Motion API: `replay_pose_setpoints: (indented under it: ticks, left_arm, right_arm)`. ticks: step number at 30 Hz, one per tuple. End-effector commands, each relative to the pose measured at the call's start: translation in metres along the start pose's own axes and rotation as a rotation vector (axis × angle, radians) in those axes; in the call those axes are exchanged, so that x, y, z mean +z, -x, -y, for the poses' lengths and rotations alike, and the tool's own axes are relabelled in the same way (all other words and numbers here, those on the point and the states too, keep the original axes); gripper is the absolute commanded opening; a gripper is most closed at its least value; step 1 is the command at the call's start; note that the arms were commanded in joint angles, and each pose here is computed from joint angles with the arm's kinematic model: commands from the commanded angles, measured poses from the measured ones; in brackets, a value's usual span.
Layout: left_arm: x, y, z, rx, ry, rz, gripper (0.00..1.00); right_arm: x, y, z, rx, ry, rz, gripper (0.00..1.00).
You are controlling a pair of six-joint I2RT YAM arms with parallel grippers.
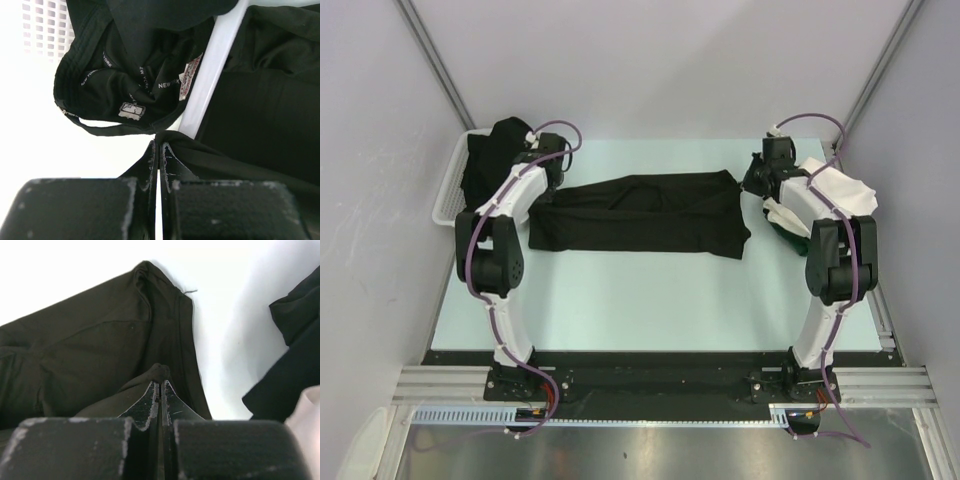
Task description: Fold and stack the t-shirts
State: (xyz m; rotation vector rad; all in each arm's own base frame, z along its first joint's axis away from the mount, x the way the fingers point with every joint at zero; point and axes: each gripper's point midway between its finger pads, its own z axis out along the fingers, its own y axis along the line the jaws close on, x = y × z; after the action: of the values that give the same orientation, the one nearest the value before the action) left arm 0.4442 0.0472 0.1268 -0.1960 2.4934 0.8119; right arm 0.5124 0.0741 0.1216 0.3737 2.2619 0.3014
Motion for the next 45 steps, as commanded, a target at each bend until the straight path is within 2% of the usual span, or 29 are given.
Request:
replay_pose_setpoints:
  ticks: [1,9,12,13,15,16,19,21,27,30,31,37,45]
  left_arm:
    - [0.006,0.012,-0.001,-0.016,0.003,0.022,0.00]
    - [0.014,0.019,0.027,-0.027,-0.108,0.034,0.00]
    - [0.012,0.024,0.037,-0.033,-0.161,0.048,0.00]
    - [0.012,0.026,0.038,-0.032,-0.168,0.052,0.02]
    - [0.012,0.027,0.041,-0.030,-0.178,0.048,0.06]
    - [0.011,0.028,0.042,-0.029,-0.181,0.049,0.11]
    - [0.012,0.028,0.043,-0.031,-0.179,0.044,0.19]
    - [0.012,0.028,0.039,-0.033,-0.161,0.039,0.21]
    - [0.012,0.026,0.027,-0.019,-0.091,0.027,0.41]
    - [0.011,0.022,0.022,-0.003,-0.071,0.016,0.43]
    - [0.010,0.021,0.020,0.000,-0.063,0.013,0.48]
    - [0.001,0.019,0.014,-0.011,-0.076,0.018,0.58]
    - [-0.022,0.033,-0.016,-0.030,-0.015,0.061,0.66]
  right_arm:
    - [0.007,0.016,-0.009,-0.008,0.026,0.026,0.00]
    - [0.025,0.012,-0.008,-0.022,0.013,-0.003,0.00]
    - [0.029,0.015,-0.007,-0.027,0.005,-0.003,0.09]
    - [0.030,0.015,-0.008,-0.029,0.004,-0.004,0.19]
    - [0.032,0.016,-0.007,-0.031,0.002,-0.003,0.26]
    - [0.032,0.016,-0.007,-0.031,0.003,-0.004,0.30]
    - [0.034,0.015,-0.009,-0.032,0.009,-0.009,0.36]
    - [0.033,0.015,-0.008,-0.033,0.008,-0.009,0.39]
    - [0.029,0.023,-0.009,-0.032,0.013,0.009,0.44]
    - [0.026,0.029,-0.009,-0.027,0.018,0.019,0.46]
    - [0.025,0.030,-0.008,-0.023,0.017,0.019,0.46]
    - [0.020,0.035,-0.007,-0.013,0.023,0.028,0.48]
    - [0.014,0.034,-0.009,-0.007,0.035,0.028,0.49]
